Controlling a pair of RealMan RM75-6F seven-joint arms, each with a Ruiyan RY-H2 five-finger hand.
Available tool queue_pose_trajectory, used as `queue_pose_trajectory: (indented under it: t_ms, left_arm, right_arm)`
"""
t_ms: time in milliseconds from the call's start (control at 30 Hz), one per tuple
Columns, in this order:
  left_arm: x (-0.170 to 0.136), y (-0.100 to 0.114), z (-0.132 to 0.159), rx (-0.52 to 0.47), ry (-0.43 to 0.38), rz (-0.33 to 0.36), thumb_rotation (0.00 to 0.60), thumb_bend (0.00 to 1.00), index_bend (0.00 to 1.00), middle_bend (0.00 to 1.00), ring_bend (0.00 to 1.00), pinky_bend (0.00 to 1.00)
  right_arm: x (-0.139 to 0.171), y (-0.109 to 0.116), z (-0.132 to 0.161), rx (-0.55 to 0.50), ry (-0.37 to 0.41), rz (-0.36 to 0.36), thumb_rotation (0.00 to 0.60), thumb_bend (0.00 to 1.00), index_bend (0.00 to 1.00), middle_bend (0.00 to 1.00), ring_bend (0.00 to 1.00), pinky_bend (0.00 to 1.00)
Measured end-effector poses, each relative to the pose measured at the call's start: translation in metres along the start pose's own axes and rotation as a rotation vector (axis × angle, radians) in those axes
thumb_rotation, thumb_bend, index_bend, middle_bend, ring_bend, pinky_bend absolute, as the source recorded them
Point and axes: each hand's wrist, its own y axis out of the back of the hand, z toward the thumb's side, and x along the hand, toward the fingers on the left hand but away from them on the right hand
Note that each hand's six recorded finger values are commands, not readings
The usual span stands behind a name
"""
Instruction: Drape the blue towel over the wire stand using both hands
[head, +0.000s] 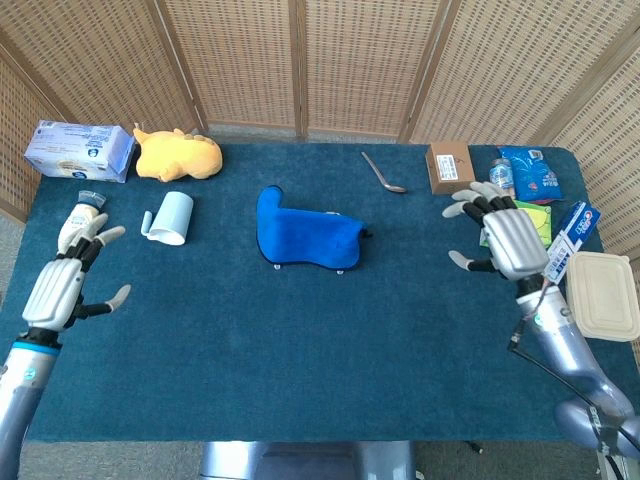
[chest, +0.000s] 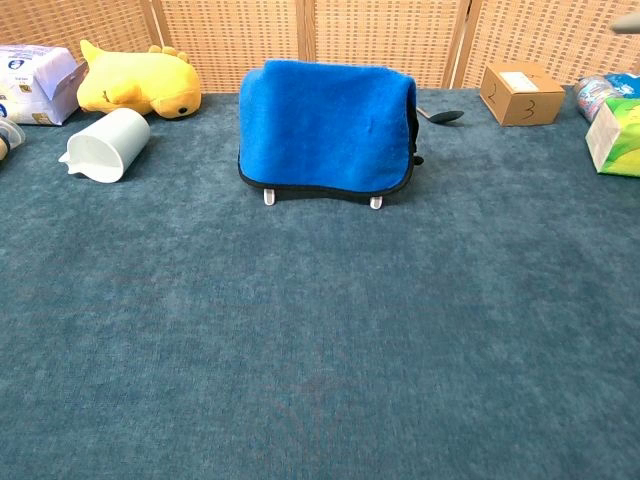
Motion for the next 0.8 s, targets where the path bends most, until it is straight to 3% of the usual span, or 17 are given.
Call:
queue_pose_trajectory:
  t_ms: [233, 533, 800]
  left_arm:
    - [-0.045, 0.003, -0.016, 0.084, 0.04, 0.027, 0.6, 0.41, 0.22, 0.12, 0.02, 0.0]
    - [-0.082, -0.009, -0.023, 0.17, 0.075, 0.014, 0.6, 0.41, 0.27, 0.15, 0.04, 0.0]
    - [-0.114, -0.021, -0.025, 0.175, 0.132, 0.005, 0.6, 0.41, 0.29, 0.17, 0.05, 0.0]
  right_arm:
    - [0.043, 0.001, -0.027, -0.027, -0.094, -0.013, 0.6, 0.28, 0.37, 0.26, 0.17, 0.18]
    - [0.088, 0.005, -0.051, 0.003, -0.2, -0.027, 0.6, 0.28, 0.37, 0.26, 0.17, 0.18]
    - [0.124, 0.017, -0.069, 0.043, -0.295, -0.062, 0.6, 0.28, 0.37, 0.26, 0.17, 0.18]
